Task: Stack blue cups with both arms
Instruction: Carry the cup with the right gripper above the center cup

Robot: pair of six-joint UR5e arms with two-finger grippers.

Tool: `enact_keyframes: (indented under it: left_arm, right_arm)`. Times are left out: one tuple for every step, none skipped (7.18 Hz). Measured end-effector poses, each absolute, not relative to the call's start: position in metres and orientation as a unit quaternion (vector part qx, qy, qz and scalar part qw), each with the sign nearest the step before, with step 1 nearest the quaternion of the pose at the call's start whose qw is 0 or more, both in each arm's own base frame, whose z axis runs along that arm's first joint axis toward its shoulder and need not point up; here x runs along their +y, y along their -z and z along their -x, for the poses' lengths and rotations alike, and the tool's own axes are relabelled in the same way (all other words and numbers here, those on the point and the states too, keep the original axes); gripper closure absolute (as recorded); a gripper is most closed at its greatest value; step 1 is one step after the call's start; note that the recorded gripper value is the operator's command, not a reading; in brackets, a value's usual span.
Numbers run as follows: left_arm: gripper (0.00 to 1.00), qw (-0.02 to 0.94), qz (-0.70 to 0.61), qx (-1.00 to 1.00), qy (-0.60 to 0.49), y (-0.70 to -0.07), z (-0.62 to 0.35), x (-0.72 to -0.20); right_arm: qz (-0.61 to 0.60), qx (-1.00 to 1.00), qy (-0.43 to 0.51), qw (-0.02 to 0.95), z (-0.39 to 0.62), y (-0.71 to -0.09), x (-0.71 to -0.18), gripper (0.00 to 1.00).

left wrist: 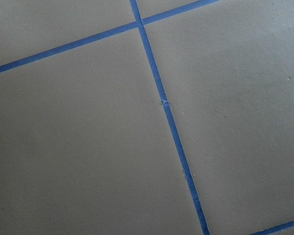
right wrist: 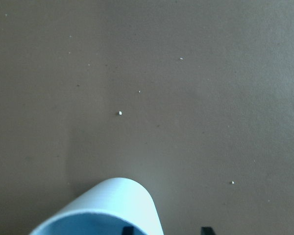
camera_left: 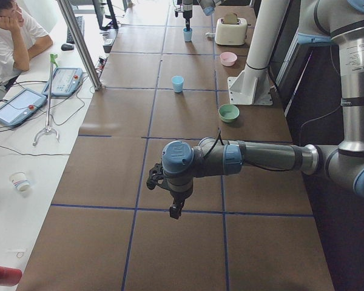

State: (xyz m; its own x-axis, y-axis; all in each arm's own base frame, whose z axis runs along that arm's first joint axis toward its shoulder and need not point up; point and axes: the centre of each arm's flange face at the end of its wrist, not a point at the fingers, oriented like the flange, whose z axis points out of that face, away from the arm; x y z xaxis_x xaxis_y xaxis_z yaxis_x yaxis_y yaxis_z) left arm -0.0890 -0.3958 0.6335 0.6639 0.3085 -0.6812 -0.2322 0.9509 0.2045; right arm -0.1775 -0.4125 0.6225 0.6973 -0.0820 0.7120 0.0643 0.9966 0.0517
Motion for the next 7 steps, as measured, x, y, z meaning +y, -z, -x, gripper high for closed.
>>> enact_keyframes:
  left_arm:
    - [0.0,0.911,-0.05,0.382,-0.148,-0.633,0.089,-0.396]
    - [0.0,0.911,-0.05,0.382,-0.148,-0.633,0.089,-0.396]
    - [0.0,0.911,-0.05,0.382,-0.148,-0.633,0.089,-0.396]
    - [0.0,0.911,-0.051,0.382,-0.148,-0.633,0.089,-0.397]
    - [0.0,0.911,-0.051,0.382,-0.148,-0.632,0.089,-0.397]
    - [0.0,0.911,-0.051,0.382,-0.145,-0.631,0.089,-0.397]
    - [0.0,0.912,-0.049,0.382,-0.14,-0.63,0.089,-0.397]
  right_arm:
    - [-0.014,-0.389,0.043,0.92,0.179,-0.619,-0.412,1.0]
    - [-0.02,-0.393,0.045,0.918,0.18,-0.61,-0.412,1.0]
    - [-0.028,-0.401,0.048,0.914,0.18,-0.593,-0.412,1.0]
    - [-0.035,-0.411,0.041,0.91,0.182,-0.572,-0.413,1.0]
    - [-0.037,-0.425,0.019,0.904,0.191,-0.544,-0.421,1.0]
    - [-0.031,-0.441,-0.009,0.897,0.217,-0.504,-0.438,1.0]
    - [-0.014,-0.455,-0.038,0.89,0.257,-0.45,-0.459,1.0]
